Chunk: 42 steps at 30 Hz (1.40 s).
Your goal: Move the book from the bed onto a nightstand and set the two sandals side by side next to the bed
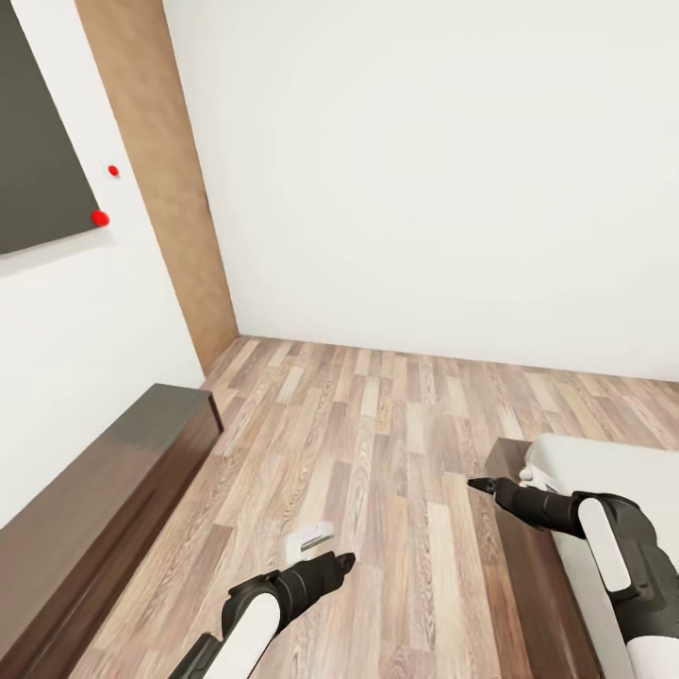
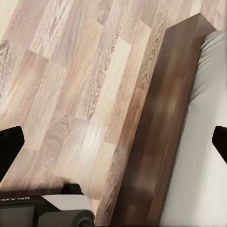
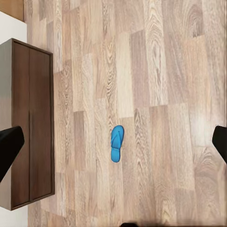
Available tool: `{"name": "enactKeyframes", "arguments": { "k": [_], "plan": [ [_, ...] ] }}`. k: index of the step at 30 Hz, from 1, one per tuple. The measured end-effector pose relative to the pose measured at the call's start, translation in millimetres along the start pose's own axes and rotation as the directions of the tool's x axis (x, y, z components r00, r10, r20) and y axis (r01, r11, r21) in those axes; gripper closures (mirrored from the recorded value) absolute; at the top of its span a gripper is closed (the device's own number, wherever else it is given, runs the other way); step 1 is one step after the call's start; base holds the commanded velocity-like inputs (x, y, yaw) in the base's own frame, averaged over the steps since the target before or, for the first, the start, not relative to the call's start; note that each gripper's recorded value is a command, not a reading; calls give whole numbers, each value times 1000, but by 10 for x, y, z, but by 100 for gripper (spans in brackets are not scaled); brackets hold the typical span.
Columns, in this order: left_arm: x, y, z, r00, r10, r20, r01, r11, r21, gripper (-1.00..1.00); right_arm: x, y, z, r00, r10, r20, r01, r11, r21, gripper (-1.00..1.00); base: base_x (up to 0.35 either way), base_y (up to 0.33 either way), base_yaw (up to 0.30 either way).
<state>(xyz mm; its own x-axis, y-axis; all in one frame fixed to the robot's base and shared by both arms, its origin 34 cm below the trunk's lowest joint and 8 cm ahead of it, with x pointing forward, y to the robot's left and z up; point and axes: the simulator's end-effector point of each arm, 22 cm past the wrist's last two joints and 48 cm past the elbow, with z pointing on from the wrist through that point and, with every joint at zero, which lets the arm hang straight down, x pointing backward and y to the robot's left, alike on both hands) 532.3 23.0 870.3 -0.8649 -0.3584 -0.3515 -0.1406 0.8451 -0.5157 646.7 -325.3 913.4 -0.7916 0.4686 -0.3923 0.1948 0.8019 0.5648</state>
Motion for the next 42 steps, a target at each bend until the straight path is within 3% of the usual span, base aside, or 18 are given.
{"name": "enactKeyframes", "arguments": {
  "k": [15,42],
  "plan": [
    [6,14,4,1000,0,-2,0,1000,-3,-100,64,47,56,1000,-15,-22,15,1000,-3,-100,1,0,-222],
    [4,29,6,1000,1,0,-1,1000,-6,-100,76,26,82,1000,-24,-1,24,1000,-6,-100,151,0,-22]
  ]
}}
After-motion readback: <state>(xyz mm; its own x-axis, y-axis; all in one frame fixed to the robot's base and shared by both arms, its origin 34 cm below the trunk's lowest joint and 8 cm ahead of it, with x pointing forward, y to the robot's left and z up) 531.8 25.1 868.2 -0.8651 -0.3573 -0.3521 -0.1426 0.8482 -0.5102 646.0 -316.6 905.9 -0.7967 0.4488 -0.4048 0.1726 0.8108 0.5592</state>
